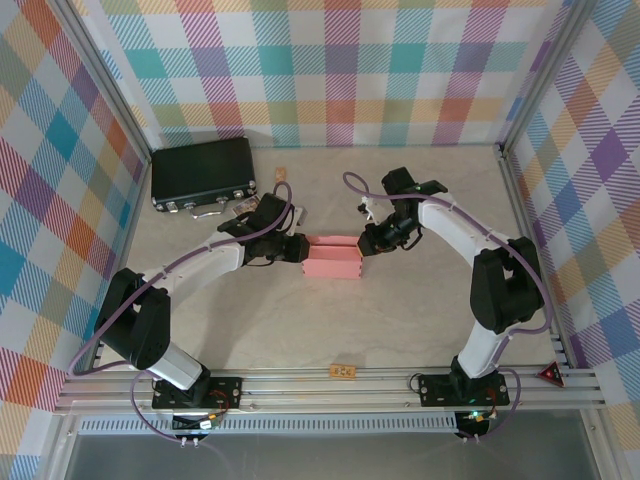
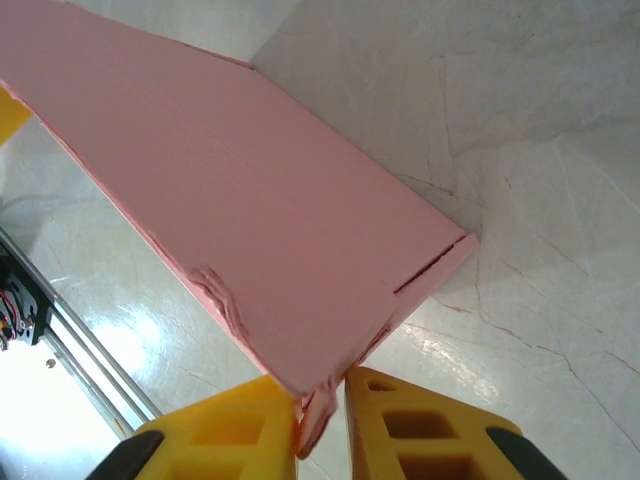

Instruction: Fold the paper box

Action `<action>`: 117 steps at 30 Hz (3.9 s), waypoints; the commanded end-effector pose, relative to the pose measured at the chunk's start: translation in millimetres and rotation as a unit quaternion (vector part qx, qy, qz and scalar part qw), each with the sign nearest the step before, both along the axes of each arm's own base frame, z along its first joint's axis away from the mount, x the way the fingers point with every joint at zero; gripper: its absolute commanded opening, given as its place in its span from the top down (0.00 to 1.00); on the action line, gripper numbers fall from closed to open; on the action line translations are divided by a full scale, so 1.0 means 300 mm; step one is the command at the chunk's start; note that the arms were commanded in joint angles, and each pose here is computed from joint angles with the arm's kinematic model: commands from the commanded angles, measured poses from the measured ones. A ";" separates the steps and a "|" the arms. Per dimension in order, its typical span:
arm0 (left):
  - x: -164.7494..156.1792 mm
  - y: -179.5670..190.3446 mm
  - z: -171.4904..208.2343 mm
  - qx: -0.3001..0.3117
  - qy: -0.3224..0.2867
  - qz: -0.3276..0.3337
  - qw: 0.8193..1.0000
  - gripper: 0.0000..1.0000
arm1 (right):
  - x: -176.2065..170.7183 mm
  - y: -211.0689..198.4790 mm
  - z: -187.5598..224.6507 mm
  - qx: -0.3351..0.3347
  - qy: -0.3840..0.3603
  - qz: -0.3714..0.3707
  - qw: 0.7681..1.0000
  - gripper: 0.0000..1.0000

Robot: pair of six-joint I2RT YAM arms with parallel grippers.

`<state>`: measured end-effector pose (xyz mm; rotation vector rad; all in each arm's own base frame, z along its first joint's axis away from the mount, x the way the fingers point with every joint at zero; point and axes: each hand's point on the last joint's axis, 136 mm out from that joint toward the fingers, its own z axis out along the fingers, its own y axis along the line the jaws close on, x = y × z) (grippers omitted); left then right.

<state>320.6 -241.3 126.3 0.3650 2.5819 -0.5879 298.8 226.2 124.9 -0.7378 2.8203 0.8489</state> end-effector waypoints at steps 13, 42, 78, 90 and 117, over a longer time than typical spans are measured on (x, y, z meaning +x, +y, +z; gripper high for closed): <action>-0.002 0.007 -0.018 0.011 0.011 -0.001 1.000 0.85 | -0.005 0.024 0.014 0.003 0.006 0.013 1.000 0.70; 0.005 0.012 0.014 0.014 -0.002 -0.002 1.000 0.74 | 0.027 -0.029 0.052 -0.032 -0.054 -0.013 0.998 0.52; -0.001 0.046 0.059 0.019 -0.040 0.004 0.999 0.63 | -0.031 -0.045 0.047 -0.031 -0.035 -0.010 0.999 0.67; -0.002 0.021 0.051 0.004 -0.032 -0.006 0.999 0.77 | -0.037 -0.021 0.055 -0.010 -0.023 -0.009 1.000 0.76; -0.016 0.021 0.018 0.006 -0.018 -0.009 1.000 0.84 | -0.038 0.018 0.055 0.019 0.003 -0.018 1.000 0.83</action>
